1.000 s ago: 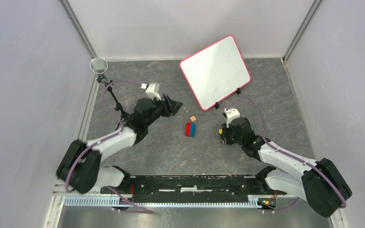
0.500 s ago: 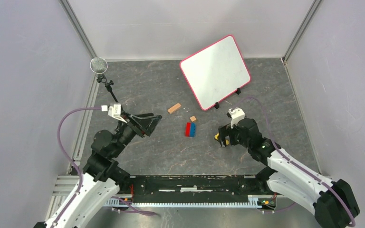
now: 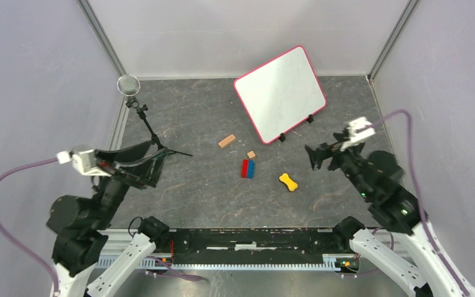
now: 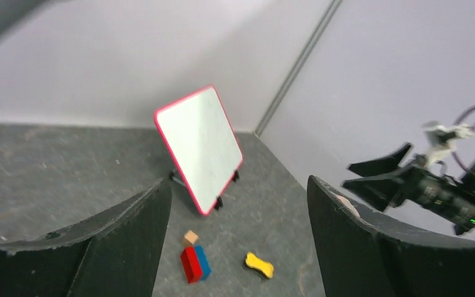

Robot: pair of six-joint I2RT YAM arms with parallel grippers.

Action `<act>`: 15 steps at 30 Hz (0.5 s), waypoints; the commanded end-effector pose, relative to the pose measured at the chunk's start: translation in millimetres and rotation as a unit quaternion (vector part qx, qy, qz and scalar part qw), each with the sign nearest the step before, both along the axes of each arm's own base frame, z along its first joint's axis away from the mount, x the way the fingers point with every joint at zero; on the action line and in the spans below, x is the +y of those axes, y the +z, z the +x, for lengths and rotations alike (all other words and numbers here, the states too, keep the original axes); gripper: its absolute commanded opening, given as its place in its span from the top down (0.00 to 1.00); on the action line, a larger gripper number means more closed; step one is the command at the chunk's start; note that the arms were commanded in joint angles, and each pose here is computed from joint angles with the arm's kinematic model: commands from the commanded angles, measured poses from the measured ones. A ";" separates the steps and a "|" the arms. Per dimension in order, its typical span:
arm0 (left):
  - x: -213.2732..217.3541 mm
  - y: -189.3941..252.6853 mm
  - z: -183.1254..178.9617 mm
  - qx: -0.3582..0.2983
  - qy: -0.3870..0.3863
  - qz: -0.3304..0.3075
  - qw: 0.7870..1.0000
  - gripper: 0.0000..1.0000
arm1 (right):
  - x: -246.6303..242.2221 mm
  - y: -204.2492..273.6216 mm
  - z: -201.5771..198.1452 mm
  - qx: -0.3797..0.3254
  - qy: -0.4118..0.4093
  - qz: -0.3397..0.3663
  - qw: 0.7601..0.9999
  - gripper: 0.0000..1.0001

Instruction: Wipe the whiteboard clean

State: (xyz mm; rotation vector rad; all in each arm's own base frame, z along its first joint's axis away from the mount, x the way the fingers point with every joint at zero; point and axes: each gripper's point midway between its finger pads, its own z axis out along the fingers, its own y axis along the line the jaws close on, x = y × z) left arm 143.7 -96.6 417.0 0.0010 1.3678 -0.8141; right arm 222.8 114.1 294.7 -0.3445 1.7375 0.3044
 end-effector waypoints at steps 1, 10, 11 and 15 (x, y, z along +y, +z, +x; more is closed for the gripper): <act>33.7 16.0 -14.8 -0.034 0.063 0.055 0.996 0.13 | -29.6 85.4 -31.1 -0.101 -0.010 0.028 0.994 0.02; 52.8 44.6 -37.2 -0.082 0.082 0.060 0.991 0.00 | -83.3 172.0 -89.1 -0.241 -0.049 0.122 0.962 0.02; 53.7 46.3 -38.7 -0.085 0.083 0.059 0.991 0.00 | -87.6 173.3 -91.6 -0.246 -0.055 0.123 0.960 0.02; 56.0 51.8 -42.5 -0.093 0.084 0.058 0.990 0.00 | -100.9 177.2 -100.5 -0.261 -0.073 0.137 0.953 0.02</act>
